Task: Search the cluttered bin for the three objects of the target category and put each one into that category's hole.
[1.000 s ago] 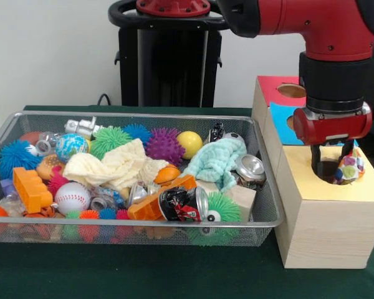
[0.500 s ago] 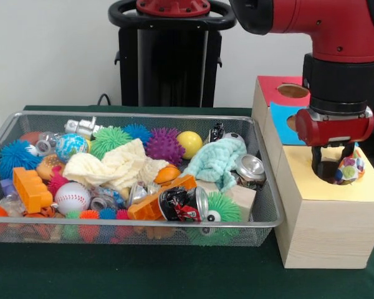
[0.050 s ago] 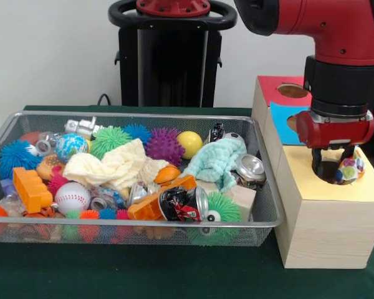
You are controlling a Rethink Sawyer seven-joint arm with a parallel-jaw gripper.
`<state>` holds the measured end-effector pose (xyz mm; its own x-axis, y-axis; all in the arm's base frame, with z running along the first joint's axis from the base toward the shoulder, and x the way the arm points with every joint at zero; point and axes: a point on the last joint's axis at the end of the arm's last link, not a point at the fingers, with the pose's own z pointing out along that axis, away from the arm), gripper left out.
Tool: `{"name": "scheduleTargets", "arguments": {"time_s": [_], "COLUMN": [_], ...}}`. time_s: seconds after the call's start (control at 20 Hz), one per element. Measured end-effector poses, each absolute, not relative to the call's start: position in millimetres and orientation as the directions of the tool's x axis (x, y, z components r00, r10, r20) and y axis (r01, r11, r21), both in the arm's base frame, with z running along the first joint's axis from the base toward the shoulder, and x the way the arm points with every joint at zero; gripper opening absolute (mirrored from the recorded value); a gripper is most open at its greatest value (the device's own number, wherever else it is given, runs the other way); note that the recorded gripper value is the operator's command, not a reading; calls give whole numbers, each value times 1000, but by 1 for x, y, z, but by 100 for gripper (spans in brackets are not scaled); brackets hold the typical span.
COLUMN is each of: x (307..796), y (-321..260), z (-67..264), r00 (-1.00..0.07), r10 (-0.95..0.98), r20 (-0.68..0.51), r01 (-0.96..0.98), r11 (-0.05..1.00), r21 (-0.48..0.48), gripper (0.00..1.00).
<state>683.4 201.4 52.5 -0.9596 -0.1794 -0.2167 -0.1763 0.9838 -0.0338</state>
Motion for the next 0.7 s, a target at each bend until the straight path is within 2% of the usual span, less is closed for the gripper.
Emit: {"name": "scheduleTargets", "arguments": {"time_s": [0.1,0.15,0.7], "x": [684,683,683], "y": [201,199,192], "z": [52,51,38], "r00": [-960,-961,-968], "r10": [-177,-177,-169], "r20": [-216,-212,-188], "r01": [-174,-173,-163], "r11": [984,984,986], "r21": [-33,-36,-44], "gripper": [100,0,0]}}
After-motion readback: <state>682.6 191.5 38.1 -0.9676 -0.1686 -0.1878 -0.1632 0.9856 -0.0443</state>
